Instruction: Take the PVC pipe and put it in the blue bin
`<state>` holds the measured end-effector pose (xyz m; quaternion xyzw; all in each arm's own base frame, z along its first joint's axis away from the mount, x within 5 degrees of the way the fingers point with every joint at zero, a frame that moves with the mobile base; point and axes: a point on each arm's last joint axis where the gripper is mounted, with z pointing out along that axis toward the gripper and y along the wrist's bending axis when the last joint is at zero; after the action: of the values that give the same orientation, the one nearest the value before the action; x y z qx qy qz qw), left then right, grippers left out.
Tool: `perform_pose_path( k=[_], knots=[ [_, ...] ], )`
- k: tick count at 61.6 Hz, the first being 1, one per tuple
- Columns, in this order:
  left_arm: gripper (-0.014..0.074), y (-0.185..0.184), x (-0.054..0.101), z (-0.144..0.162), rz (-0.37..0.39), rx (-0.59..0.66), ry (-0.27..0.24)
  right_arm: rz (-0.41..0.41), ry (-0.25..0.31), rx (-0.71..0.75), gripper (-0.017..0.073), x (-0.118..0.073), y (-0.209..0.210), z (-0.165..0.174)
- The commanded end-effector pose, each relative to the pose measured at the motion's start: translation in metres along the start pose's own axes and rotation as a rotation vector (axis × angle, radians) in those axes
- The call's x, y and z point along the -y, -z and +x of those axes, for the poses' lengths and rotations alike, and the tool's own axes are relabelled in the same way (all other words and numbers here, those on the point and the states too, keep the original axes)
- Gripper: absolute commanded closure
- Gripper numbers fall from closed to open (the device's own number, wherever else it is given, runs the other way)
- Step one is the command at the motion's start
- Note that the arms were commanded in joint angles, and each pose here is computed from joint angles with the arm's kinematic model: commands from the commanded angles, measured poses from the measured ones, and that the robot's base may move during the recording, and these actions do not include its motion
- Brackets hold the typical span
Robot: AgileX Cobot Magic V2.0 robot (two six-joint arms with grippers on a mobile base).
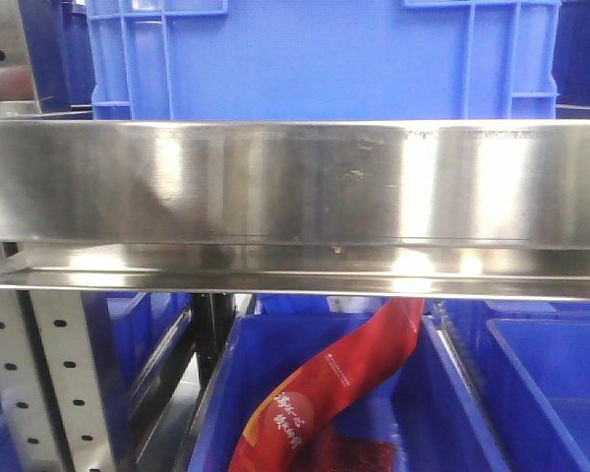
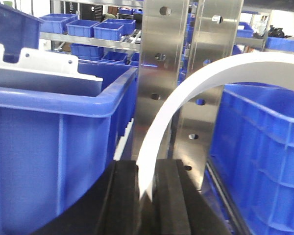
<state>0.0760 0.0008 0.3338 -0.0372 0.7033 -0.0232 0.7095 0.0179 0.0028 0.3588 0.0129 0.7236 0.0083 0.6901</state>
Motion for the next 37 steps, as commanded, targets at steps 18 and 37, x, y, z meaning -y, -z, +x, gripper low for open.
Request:
perform_pose_path(
  k=[18,37],
  knots=[
    [0.0704,0.005,0.004,-0.008,0.027,-0.05,0.035,-0.045,-0.072,0.067,0.0728,-0.004,0.001,-0.006],
    [0.0704,0.01,0.009,-0.025,0.067,-0.007,0.121,-0.08,-0.117,0.085,0.0728,-0.007,0.003,-0.017]
  ],
)
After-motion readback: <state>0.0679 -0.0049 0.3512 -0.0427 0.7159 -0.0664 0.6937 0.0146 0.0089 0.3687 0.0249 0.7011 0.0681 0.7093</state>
